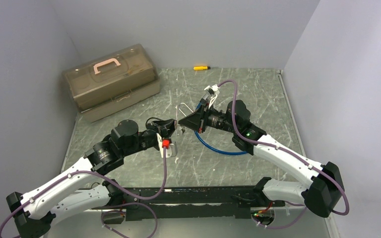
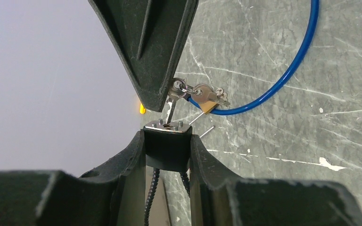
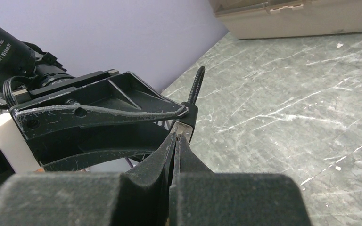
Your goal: Unlock with the key
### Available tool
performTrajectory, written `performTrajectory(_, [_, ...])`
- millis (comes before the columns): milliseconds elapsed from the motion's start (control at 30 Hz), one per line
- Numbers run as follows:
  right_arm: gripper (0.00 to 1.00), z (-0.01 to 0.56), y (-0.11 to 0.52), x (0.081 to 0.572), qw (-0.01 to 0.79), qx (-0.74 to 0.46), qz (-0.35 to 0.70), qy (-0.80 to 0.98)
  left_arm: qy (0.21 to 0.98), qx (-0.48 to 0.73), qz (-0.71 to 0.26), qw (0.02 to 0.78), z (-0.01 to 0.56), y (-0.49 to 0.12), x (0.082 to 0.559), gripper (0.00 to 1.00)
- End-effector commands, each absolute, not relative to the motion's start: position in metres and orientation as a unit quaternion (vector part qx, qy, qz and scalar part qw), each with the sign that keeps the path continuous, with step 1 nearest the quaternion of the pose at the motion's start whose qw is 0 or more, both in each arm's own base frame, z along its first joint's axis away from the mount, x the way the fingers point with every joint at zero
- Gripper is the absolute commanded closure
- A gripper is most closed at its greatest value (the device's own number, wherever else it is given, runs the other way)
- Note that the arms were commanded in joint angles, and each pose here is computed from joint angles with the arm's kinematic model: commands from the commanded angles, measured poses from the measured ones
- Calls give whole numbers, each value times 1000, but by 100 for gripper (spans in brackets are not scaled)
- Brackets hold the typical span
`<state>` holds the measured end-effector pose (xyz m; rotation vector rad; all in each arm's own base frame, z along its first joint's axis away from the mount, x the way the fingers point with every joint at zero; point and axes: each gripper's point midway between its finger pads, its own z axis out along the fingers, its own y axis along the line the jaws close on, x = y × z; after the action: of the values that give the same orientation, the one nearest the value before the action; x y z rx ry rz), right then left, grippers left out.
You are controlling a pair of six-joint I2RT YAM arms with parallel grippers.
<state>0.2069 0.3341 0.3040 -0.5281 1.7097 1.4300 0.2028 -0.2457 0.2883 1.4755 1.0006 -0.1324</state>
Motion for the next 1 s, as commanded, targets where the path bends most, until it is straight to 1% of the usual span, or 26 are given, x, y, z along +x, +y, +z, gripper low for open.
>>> performTrajectory(0, [100, 335, 332, 211, 447, -212, 575, 651, 412, 633, -59, 653, 308, -248, 199, 100])
performTrajectory(400, [100, 320, 338, 214, 424, -213, 569, 672, 403, 640, -50, 653, 307, -248, 199, 100])
performTrajectory(967, [100, 322, 345, 218, 418, -211, 580, 667, 385, 640, -38, 663, 314, -256, 202, 100])
